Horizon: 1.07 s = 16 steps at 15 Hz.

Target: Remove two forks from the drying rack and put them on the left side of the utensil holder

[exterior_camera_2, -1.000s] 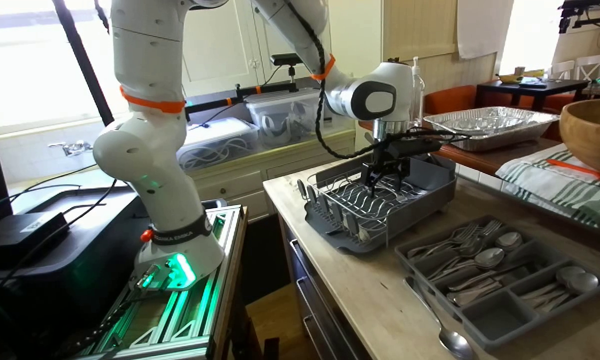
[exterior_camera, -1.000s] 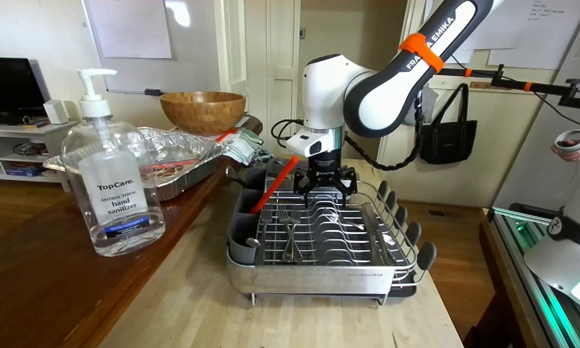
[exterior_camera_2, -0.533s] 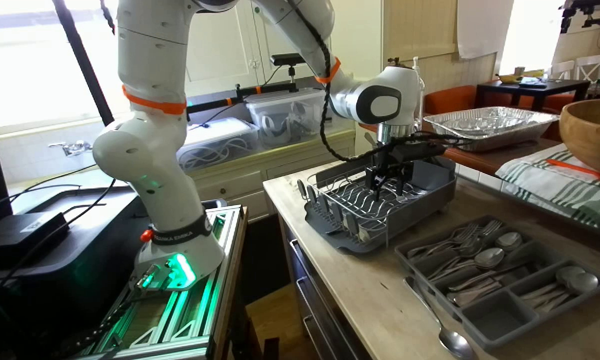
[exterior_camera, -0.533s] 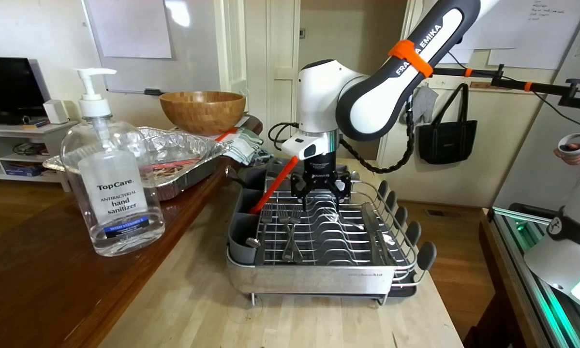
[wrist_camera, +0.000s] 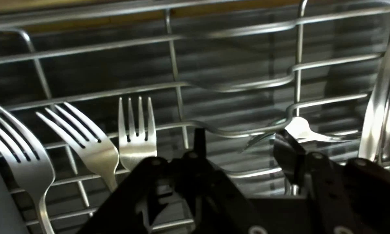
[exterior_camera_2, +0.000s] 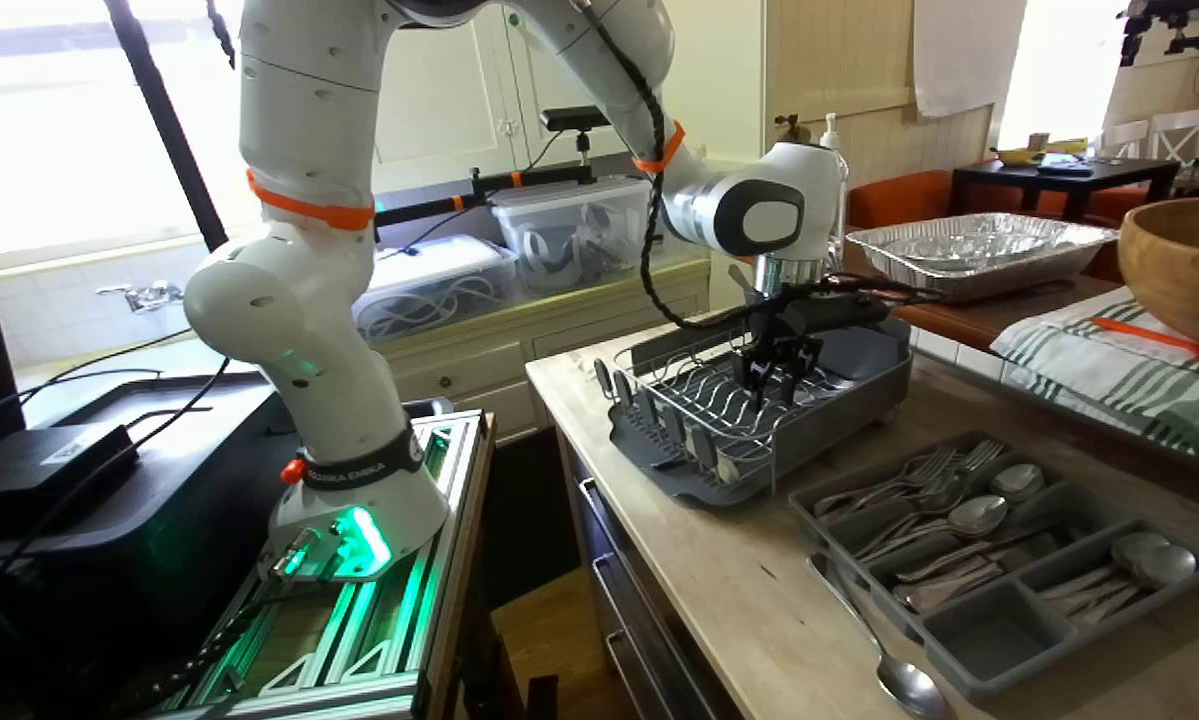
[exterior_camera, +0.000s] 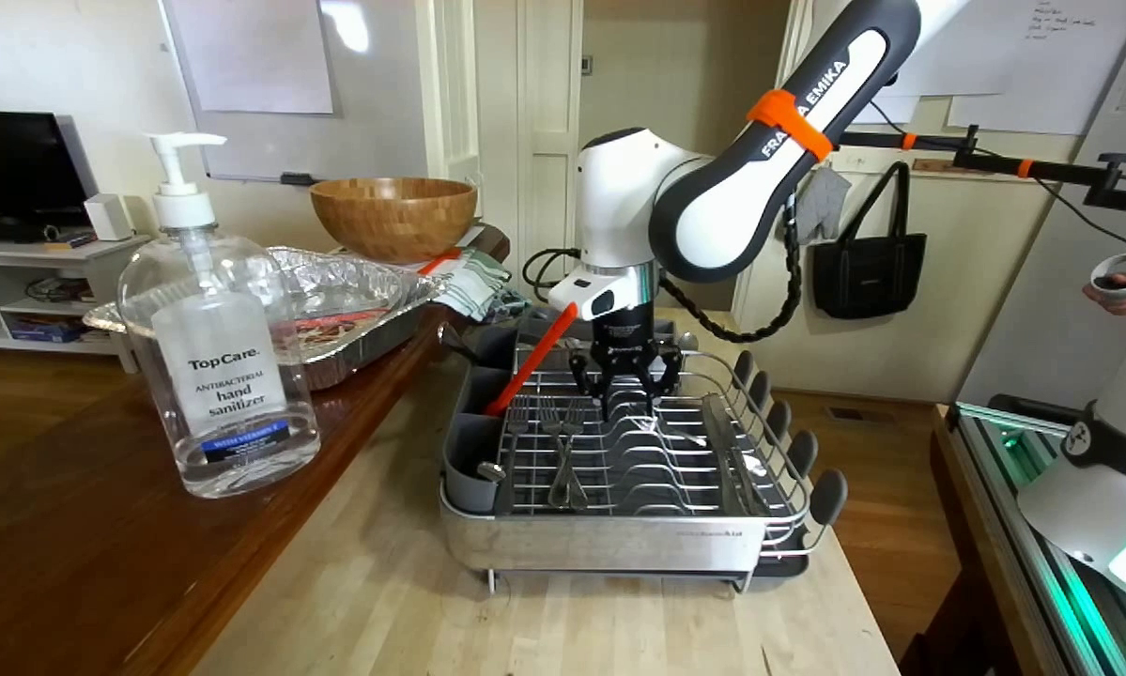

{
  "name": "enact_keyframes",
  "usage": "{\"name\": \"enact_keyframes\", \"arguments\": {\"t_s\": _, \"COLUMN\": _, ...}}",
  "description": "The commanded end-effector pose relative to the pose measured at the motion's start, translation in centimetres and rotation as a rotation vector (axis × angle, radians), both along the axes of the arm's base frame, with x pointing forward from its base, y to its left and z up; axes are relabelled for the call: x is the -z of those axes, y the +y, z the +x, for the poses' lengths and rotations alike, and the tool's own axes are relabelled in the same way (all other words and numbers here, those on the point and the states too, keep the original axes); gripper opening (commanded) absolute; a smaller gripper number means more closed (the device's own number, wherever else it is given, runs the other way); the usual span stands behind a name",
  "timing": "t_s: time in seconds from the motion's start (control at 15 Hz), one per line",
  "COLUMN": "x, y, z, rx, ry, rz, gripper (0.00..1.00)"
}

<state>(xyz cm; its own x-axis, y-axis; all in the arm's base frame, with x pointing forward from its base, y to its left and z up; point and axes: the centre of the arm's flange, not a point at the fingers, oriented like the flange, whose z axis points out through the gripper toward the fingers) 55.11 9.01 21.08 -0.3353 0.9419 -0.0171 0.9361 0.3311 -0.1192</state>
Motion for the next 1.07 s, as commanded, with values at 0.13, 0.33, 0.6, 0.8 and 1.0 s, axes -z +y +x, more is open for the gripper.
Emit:
{"name": "enact_keyframes", "arguments": {"t_s": 0.13, "x": -0.6, "y": -0.2, "z": 0.5, "rx": -0.012, "ry": 0.020, "rz": 0.016, "gripper": 0.12}}
{"name": "enact_keyframes", "arguments": {"t_s": 0.33, "x": -0.7, "y": -0.4, "z": 0.5, "rx": -0.004, "ry": 0.029, "rz": 0.017, "gripper": 0.01}}
{"name": "enact_keyframes", "arguments": {"t_s": 0.6, "x": -2.8, "y": -0.4, "z": 0.6, "rx": -0.007, "ry": -0.008, "rz": 0.006, "gripper": 0.03}}
{"name": "enact_keyframes", "arguments": {"t_s": 0.8, "x": -5.5, "y": -0.5, "z": 1.0, "rx": -0.004, "ry": -0.076, "rz": 0.008, "gripper": 0.02}}
{"name": "enact_keyframes", "arguments": {"t_s": 1.0, "x": -8.3, "y": -0.4, "z": 1.3, "rx": -0.006, "ry": -0.137, "rz": 0.023, "gripper": 0.01}}
